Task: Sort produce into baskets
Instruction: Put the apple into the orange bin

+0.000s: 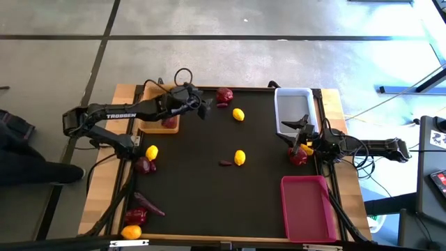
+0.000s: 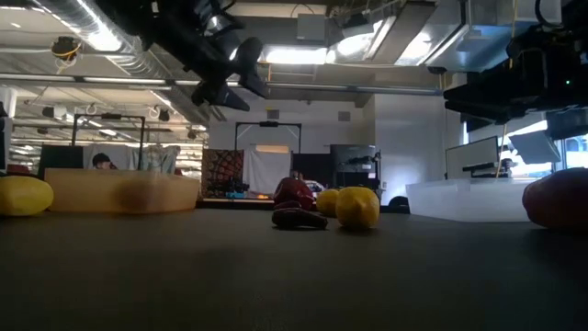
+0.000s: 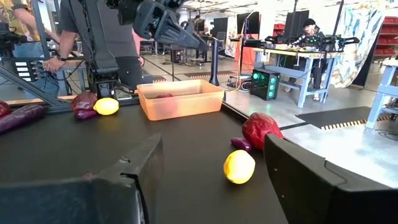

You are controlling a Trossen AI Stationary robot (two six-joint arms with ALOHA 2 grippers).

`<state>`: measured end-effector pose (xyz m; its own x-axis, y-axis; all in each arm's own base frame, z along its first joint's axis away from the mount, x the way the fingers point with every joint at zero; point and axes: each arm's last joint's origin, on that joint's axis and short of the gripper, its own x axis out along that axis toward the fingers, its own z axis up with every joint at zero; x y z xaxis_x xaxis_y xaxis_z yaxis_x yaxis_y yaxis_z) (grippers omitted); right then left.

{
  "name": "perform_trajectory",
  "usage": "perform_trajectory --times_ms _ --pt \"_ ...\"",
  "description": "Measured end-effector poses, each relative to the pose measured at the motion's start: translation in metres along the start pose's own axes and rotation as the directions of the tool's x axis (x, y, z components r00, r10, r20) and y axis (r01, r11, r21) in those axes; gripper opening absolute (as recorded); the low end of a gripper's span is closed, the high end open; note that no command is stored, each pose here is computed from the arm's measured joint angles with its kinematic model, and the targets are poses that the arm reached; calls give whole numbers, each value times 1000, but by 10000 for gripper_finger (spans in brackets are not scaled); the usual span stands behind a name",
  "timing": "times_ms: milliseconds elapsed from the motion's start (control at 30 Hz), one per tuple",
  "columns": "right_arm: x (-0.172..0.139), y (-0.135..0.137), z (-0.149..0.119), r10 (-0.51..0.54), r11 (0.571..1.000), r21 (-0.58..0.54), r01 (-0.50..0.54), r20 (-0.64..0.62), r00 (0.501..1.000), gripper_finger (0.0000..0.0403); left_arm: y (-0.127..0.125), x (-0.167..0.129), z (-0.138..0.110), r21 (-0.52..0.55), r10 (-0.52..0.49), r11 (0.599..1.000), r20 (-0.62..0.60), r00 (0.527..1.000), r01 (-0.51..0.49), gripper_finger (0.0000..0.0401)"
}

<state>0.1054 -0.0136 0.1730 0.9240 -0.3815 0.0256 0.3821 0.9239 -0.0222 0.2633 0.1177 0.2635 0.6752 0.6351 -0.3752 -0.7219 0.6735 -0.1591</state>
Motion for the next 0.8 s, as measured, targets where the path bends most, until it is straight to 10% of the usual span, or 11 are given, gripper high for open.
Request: perform_trajectory --times_ms 800 --pt "0 0 0 0 1000 -1 0 -1 1000 239 -5 79 46 184 101 981 -189 977 -66 296"
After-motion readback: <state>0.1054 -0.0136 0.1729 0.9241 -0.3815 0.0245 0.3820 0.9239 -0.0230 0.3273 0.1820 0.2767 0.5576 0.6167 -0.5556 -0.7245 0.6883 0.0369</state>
